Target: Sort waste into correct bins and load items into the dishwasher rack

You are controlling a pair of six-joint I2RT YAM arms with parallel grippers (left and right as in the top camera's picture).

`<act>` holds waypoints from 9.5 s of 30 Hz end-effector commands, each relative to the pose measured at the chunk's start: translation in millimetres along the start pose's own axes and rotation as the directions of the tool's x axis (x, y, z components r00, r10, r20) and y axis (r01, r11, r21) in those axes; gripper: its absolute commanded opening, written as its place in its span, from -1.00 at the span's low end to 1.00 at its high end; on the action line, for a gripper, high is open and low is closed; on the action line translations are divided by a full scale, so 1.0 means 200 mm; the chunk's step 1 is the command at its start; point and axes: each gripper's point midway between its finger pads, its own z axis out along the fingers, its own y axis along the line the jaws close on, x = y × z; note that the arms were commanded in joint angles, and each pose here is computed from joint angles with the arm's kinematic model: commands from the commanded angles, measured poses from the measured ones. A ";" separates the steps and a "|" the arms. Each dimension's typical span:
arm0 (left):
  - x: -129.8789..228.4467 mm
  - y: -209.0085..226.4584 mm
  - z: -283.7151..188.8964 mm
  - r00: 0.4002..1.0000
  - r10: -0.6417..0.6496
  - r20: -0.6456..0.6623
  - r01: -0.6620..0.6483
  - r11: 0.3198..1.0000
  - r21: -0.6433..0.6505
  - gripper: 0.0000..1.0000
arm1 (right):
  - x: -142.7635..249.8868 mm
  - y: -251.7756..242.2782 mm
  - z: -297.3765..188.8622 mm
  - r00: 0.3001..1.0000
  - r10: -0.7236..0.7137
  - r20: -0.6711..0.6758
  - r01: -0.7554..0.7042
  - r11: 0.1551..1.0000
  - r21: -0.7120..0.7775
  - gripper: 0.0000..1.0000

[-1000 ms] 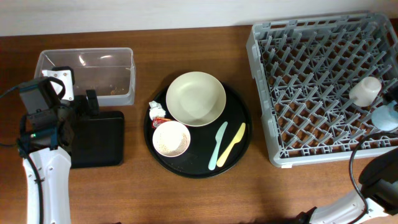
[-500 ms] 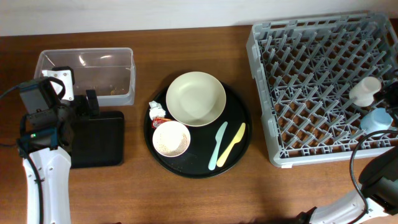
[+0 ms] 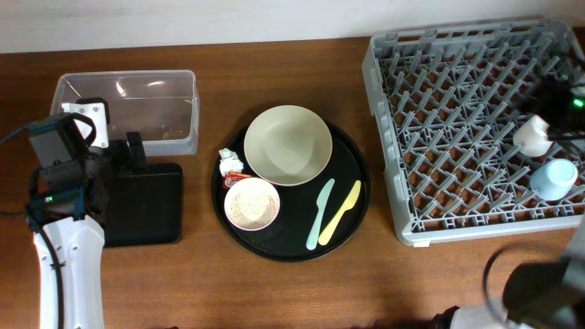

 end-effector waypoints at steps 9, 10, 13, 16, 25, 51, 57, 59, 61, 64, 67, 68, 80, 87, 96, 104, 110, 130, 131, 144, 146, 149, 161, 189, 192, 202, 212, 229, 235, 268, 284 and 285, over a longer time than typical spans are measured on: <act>-0.05 0.02 -0.02 1.000 -0.015 0.021 0.016 1.000 -0.014 0.99 | 0.88 1.07 0.38 0.680 -0.696 -0.231 0.659 0.718 -0.224 0.59; -0.05 0.02 -0.02 1.000 -0.015 0.021 0.016 1.000 -0.014 0.99 | 0.94 1.08 0.47 0.651 -0.709 -0.272 0.683 0.703 -0.199 0.57; -0.05 0.02 -0.02 1.000 -0.015 0.021 0.016 1.000 -0.014 0.99 | 1.06 1.05 0.74 0.653 -0.657 -0.377 0.687 0.724 -0.071 0.44; -0.05 0.02 -0.02 1.000 -0.015 0.021 0.016 1.000 -0.014 0.99 | 1.11 1.03 0.94 0.657 -0.629 -0.416 0.675 0.736 -0.047 0.38; -0.05 0.02 -0.02 1.000 -0.015 0.021 0.016 1.000 -0.014 0.99 | 1.11 1.02 1.17 0.693 -0.596 -0.405 0.646 0.763 -0.017 0.32; -0.05 0.02 -0.02 1.000 -0.015 0.021 0.016 1.000 -0.014 0.99 | 1.00 0.94 1.28 0.768 -0.534 -0.353 0.610 0.778 0.149 -0.92; -0.05 0.02 -0.02 1.000 -0.015 0.021 0.016 1.000 -0.014 0.99 | 0.89 0.97 1.18 0.784 -0.543 -0.300 0.599 0.789 0.138 -0.92; -0.05 0.02 -0.02 1.000 -0.015 0.021 0.016 1.000 -0.014 0.99 | 0.85 1.01 1.10 0.768 -0.584 -0.262 0.625 0.772 0.114 -0.91; -0.05 0.02 -0.02 1.000 -0.015 0.021 0.016 1.000 -0.014 0.99 | 0.80 1.05 1.01 0.753 -0.620 -0.220 0.649 0.754 0.097 -0.92; -0.05 0.02 -0.02 1.000 -0.015 0.021 0.016 1.000 -0.014 0.99 | 0.70 1.11 0.85 0.761 -0.634 -0.137 0.647 0.755 0.103 -0.92; -0.05 0.02 -0.02 1.000 -0.015 0.021 0.016 1.000 -0.014 0.99 | 0.62 1.17 0.69 0.759 -0.649 -0.055 0.651 0.754 0.082 -0.92; -0.05 0.02 -0.02 1.000 -0.015 0.021 0.016 1.000 -0.014 0.99 | 0.59 1.20 0.60 0.743 -0.669 -0.015 0.668 0.740 0.073 -0.92; -0.05 0.02 -0.02 1.000 -0.015 0.021 0.016 1.000 -0.014 0.99 | 0.11 0.89 0.15 0.640 -0.762 0.100 0.538 0.537 0.650 -0.92; -0.05 0.02 -0.02 1.000 -0.015 0.021 0.016 1.000 -0.014 0.99 | -0.11 0.69 0.12 0.689 -0.714 0.120 0.443 0.546 0.711 -0.92; -0.05 0.02 -0.02 1.000 -0.015 0.021 0.016 1.000 -0.014 0.99 | -0.57 0.33 -0.06 0.680 -0.708 0.189 0.278 0.489 0.827 -0.92; -0.05 0.02 -0.02 1.000 -0.015 0.021 0.016 1.000 -0.014 0.99 | -0.85 -0.02 -0.19 0.636 -0.770 0.055 0.291 0.305 0.907 -0.92; -0.05 0.02 -0.02 1.000 -0.015 0.021 0.016 1.000 -0.014 0.99 | -0.93 -0.33 -0.25 0.683 -0.730 -0.027 0.273 0.221 0.936 -0.92; -0.05 0.02 -0.02 1.000 -0.015 0.021 0.016 1.000 -0.014 0.99 | -1.15 -0.58 0.12 0.632 -0.747 -0.209 0.308 -0.005 0.951 -0.92; -0.05 0.02 -0.02 1.000 -0.015 0.021 0.016 1.000 -0.014 0.99 | -1.15 -0.58 0.14 0.631 -0.746 -0.211 0.311 -0.006 0.950 -0.91; -0.05 0.02 -0.02 1.000 -0.015 0.021 0.016 1.000 -0.014 0.99 | -1.13 -0.50 0.29 0.601 -0.764 -0.235 0.356 -0.007 0.935 -0.84; -0.05 0.02 -0.02 1.000 -0.015 0.021 0.016 1.000 -0.014 0.99 | -1.12 -0.44 0.31 0.587 -0.775 -0.234 0.363 -0.006 0.932 -0.84; -0.05 0.02 -0.02 1.000 -0.015 0.021 0.016 1.000 -0.014 0.99 | -1.11 -0.37 0.34 0.567 -0.790 -0.234 0.376 -0.005 0.927 -0.67; -0.05 0.02 -0.02 1.000 -0.015 0.021 0.016 1.000 -0.014 0.99 | -0.85 0.13 0.65 0.416 -0.856 -0.307 0.572 -0.016 0.820 0.99; -0.05 0.02 -0.02 1.000 -0.015 0.021 0.016 1.000 -0.014 0.99 | 0.47 1.32 0.24 0.680 -0.730 0.070 0.713 0.636 -0.294 0.91; -0.05 0.02 -0.02 1.000 -0.015 0.021 0.016 1.000 -0.014 0.99 | 0.72 1.39 0.31 0.635 -0.772 -0.023 0.719 0.601 -0.350 0.79; -0.05 0.02 -0.02 1.000 -0.015 0.021 0.016 1.000 -0.014 0.99 | 1.15 1.50 0.53 0.547 -0.817 -0.185 0.739 0.575 -0.351 0.55; -0.05 0.02 -0.02 1.000 -0.015 0.021 0.016 1.000 -0.014 0.99 | 1.29 1.50 0.50 0.490 -0.841 -0.228 0.755 0.540 -0.371 0.55; -0.05 0.02 -0.02 1.000 -0.015 0.021 0.016 1.000 -0.014 0.99 | 1.60 1.12 0.53 0.136 -0.892 -0.431 0.815 0.348 -0.464 0.40; -0.05 0.02 -0.02 1.000 -0.015 0.021 0.016 1.000 -0.014 0.99 | 1.93 0.91 0.63 -0.259 -0.898 -0.356 0.784 0.019 -0.620 0.42; -0.05 0.02 -0.02 1.000 -0.015 0.021 0.016 1.000 -0.014 0.99 | 2.13 0.94 0.88 -0.456 -0.883 -0.109 0.752 -0.317 -0.578 0.48; -0.05 0.02 -0.02 1.000 -0.015 0.021 0.016 1.000 -0.014 0.99 | 2.13 0.92 0.88 -0.451 -0.883 -0.130 0.755 -0.300 -0.583 0.53; -0.05 0.02 -0.02 1.000 -0.015 0.021 0.016 1.000 -0.014 0.99 | 2.13 0.92 0.88 -0.451 -0.883 -0.129 0.755 -0.300 -0.583 0.50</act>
